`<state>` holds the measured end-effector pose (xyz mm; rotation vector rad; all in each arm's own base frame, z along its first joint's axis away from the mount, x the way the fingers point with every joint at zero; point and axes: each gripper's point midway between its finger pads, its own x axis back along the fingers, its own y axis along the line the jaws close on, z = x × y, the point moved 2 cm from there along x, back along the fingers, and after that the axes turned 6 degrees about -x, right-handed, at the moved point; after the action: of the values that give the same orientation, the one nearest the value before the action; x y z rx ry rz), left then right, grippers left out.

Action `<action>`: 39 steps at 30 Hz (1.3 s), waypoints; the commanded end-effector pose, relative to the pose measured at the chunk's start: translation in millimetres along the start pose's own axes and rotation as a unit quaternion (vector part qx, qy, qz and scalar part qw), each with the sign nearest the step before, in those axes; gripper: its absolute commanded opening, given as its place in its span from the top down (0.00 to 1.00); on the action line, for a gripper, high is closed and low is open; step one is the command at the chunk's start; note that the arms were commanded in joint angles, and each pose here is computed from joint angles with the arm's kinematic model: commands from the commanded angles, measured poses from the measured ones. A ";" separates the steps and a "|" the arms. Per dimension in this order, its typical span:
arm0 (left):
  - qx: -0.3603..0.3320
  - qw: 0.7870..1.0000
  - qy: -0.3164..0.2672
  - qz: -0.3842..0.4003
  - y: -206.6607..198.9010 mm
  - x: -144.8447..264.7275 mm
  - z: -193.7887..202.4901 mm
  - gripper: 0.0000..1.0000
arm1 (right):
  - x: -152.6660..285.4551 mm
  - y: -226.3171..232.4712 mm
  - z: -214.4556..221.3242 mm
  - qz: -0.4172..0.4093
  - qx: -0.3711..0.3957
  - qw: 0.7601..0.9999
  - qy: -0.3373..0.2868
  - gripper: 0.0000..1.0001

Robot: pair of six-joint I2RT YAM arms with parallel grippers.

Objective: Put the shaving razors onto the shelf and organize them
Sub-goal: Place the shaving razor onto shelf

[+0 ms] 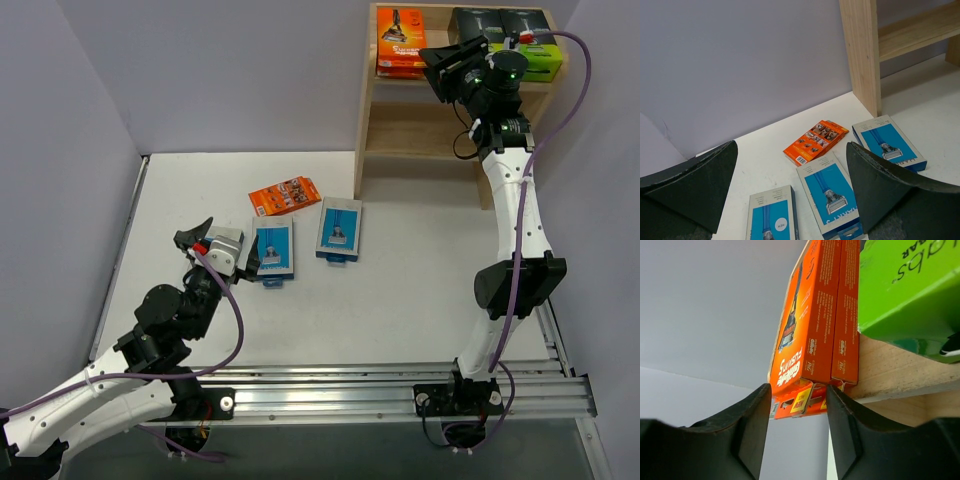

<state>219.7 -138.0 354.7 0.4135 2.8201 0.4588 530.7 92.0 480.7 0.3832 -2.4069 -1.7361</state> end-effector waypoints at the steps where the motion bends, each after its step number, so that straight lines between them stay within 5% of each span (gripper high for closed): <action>1: 0.012 1.000 -0.018 -0.006 5.3 -0.1 -10.3 0.01 | 12.6 33.7 -7.1 -0.045 0.023 0.999 -0.006 0.55; 8: 0.011 1.000 -0.018 -0.008 6.7 0.4 -10.9 0.01 | 20.7 43.6 -7.8 -0.054 0.028 0.998 -0.008 0.45; 31: 0.002 1.000 -0.011 -0.016 7.5 -1.1 -7.2 0.01 | 74.9 52.8 0.2 -0.044 0.054 0.998 -0.003 0.36; 39: -0.013 1.000 0.010 -0.027 6.8 -6.5 3.2 0.01 | 122.9 31.2 40.0 -0.077 0.107 0.990 0.054 0.34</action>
<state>225.1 -137.5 349.2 0.3849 2.8382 0.5026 435.8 93.2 471.7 0.4584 -2.4500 -1.5760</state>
